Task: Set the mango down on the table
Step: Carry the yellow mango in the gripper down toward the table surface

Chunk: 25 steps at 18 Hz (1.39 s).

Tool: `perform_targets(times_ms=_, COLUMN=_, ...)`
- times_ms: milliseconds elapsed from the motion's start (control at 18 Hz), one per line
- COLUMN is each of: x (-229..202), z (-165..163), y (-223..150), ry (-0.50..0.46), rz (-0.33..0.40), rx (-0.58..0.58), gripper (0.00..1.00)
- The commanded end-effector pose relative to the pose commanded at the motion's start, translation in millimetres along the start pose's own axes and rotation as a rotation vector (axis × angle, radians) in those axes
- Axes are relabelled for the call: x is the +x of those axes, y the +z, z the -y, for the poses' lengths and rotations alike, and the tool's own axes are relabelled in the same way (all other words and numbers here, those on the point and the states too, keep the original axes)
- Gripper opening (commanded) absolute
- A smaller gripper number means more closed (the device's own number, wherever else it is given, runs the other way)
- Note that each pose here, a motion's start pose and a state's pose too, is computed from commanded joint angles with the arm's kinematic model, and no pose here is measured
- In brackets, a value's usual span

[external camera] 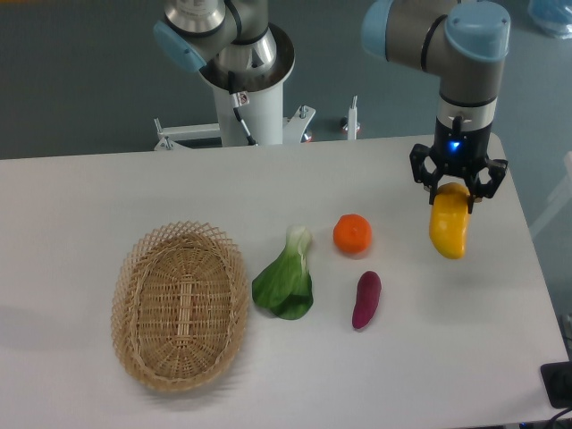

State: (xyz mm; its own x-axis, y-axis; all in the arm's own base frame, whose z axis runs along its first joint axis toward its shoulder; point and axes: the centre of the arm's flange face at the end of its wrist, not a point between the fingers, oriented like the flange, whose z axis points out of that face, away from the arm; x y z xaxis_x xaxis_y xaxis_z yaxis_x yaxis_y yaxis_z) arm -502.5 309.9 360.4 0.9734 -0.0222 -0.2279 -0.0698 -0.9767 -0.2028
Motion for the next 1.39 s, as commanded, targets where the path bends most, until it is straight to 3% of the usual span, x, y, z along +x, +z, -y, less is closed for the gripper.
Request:
perform_targets(times_ms=556, x=-4, z=1, y=2, ry=-0.009, rz=0.005, rx=0.0, gripper=0.52)
perform_targets(times_ms=944, x=-33, z=8, y=53, ry=-0.009, rz=0.05, rx=0.012, gripper=0.52)
perform_targets(times_ms=1167, x=-48, z=38, y=90, ry=-0.071, rz=0.083, rx=0.036, gripper=0.52)
perform_targets(times_ms=1389, x=-46, z=53, y=117, ry=-0.159, rz=0.053, rx=0.036, gripper=0.52)
